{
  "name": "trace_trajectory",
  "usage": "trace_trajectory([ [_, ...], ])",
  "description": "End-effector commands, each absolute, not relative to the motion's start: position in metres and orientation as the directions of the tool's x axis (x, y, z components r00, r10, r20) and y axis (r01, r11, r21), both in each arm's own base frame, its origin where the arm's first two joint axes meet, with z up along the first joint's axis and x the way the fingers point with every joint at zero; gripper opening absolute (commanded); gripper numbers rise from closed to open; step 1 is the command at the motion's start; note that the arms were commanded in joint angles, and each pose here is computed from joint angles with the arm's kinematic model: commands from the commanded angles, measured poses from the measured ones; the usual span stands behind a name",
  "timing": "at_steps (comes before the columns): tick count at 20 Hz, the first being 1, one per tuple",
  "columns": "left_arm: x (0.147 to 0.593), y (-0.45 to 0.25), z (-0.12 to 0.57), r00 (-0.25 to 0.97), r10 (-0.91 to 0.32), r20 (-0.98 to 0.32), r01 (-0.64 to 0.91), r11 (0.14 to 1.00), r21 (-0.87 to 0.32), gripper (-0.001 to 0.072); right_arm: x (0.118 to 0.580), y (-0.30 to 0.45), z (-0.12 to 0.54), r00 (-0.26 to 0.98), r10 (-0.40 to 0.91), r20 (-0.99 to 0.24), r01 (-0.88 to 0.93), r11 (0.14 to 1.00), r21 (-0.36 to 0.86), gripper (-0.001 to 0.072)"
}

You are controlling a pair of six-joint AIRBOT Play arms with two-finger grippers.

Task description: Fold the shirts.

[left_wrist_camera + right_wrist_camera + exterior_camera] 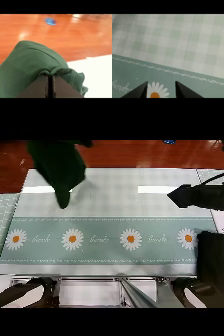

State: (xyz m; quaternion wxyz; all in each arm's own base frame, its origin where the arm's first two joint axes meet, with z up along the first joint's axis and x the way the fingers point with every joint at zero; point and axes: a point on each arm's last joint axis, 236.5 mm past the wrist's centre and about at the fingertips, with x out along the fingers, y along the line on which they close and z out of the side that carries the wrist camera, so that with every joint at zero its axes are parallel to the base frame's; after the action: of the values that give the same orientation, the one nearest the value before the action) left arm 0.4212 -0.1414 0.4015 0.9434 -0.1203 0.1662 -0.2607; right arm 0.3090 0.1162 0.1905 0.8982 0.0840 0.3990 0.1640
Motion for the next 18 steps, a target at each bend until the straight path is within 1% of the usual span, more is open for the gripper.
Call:
trace_trajectory([
  [1, 0.383, -0.205, 0.427, 0.725, -0.665, -0.180, 0.605, 0.740, -0.293, 0.0023, 0.302, 0.113, 0.201, 0.652, 0.358, -0.669, -0.228, 0.933, 0.278, 0.0397],
  [3, 0.366, -0.230, 0.433, 0.688, -0.709, -0.154, 0.653, 0.697, -0.296, 0.0023, 0.302, 0.113, 0.200, 0.649, 0.358, -0.671, -0.227, 0.933, 0.278, 0.0397],
  [4, 0.359, -0.240, 0.425, 0.665, -0.728, -0.168, 0.667, 0.680, -0.304, 0.0023, 0.302, 0.113, 0.201, 0.650, 0.358, -0.670, -0.227, 0.933, 0.278, 0.0397],
  [7, 0.348, -0.260, 0.370, 0.600, -0.756, -0.260, 0.659, 0.652, -0.375, 0.0023, 0.303, 0.113, 0.201, 0.654, 0.357, -0.667, -0.227, 0.934, 0.277, 0.0397],
  [9, 0.342, -0.262, 0.318, 0.570, -0.760, -0.310, 0.607, 0.645, -0.465, 0.0023, 0.303, 0.110, 0.201, 0.656, 0.345, -0.671, -0.221, 0.938, 0.267, 0.0397],
  [11, 0.337, -0.249, 0.248, 0.563, -0.726, -0.395, 0.516, 0.682, -0.518, 0.0023, 0.304, 0.108, 0.200, 0.658, 0.335, -0.674, -0.213, 0.942, 0.260, 0.0397],
  [14, 0.322, -0.200, 0.125, 0.516, -0.628, -0.582, 0.300, 0.769, -0.564, 0.0023, 0.305, 0.108, 0.196, 0.648, 0.336, -0.683, -0.223, 0.942, 0.251, 0.0398],
  [17, 0.291, -0.155, 0.012, 0.389, -0.548, -0.741, 0.057, 0.817, -0.574, 0.0026, 0.305, 0.111, 0.172, 0.604, 0.337, -0.723, -0.221, 0.941, 0.255, 0.0398],
  [18, 0.280, -0.147, -0.014, 0.348, -0.532, -0.772, -0.005, 0.822, -0.569, 0.0094, 0.305, 0.110, 0.157, 0.576, 0.330, -0.748, -0.208, 0.944, 0.256, 0.0398],
])
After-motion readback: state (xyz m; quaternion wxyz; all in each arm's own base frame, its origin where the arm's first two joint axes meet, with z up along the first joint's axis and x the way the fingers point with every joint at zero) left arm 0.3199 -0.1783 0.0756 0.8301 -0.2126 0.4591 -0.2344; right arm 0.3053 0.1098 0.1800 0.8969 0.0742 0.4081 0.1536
